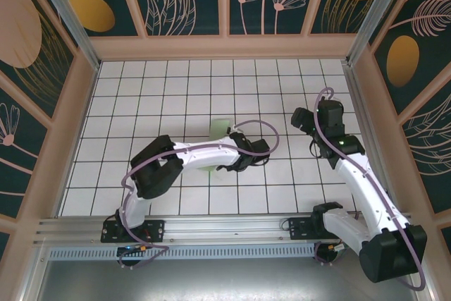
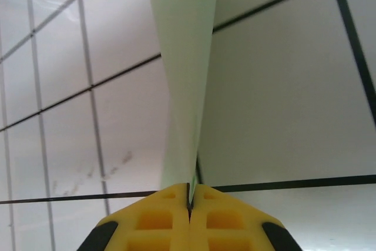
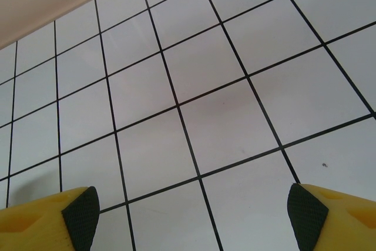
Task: Fold a paper plane with a square sheet of paper (fold left side to right side)
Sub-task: Turn over the paper at the center of the table.
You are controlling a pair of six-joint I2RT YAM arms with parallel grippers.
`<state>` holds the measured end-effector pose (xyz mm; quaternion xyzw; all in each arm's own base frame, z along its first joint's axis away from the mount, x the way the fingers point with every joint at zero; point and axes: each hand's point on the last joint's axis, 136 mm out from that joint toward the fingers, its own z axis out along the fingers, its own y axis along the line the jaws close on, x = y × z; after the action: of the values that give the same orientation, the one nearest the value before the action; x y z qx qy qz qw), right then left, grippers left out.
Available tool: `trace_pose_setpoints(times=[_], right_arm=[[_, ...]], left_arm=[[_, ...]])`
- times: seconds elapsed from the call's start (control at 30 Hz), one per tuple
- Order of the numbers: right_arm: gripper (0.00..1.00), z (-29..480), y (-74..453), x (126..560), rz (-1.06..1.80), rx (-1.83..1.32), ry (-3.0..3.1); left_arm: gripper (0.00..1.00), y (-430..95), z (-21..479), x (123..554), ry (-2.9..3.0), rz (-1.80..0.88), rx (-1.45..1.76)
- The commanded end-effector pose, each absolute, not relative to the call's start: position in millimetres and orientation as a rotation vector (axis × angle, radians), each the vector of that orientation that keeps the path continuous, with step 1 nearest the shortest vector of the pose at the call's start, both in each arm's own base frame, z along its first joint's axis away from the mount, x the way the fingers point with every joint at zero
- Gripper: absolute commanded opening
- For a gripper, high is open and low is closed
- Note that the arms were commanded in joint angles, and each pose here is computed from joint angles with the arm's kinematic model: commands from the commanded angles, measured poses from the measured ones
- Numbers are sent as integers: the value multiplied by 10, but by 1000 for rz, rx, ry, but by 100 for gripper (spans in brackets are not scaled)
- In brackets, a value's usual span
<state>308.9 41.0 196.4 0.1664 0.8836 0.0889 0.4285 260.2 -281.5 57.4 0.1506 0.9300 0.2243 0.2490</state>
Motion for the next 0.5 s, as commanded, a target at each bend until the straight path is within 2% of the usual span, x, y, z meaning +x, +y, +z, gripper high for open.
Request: trace_pose_setpoints(times=[0.0,0.2,0.47], right_arm=[[86,1906,370,3015,210,414,2229],[86,1809,425,3006,258,413,2245],[86,1630,511,2980,309,406,2292]], left_arm=[[0,-2967,369,2631,2642,511,447],[0,-3167,202,2718,2750,342,495],[13,-3377,106,2944,2800,191,537]])
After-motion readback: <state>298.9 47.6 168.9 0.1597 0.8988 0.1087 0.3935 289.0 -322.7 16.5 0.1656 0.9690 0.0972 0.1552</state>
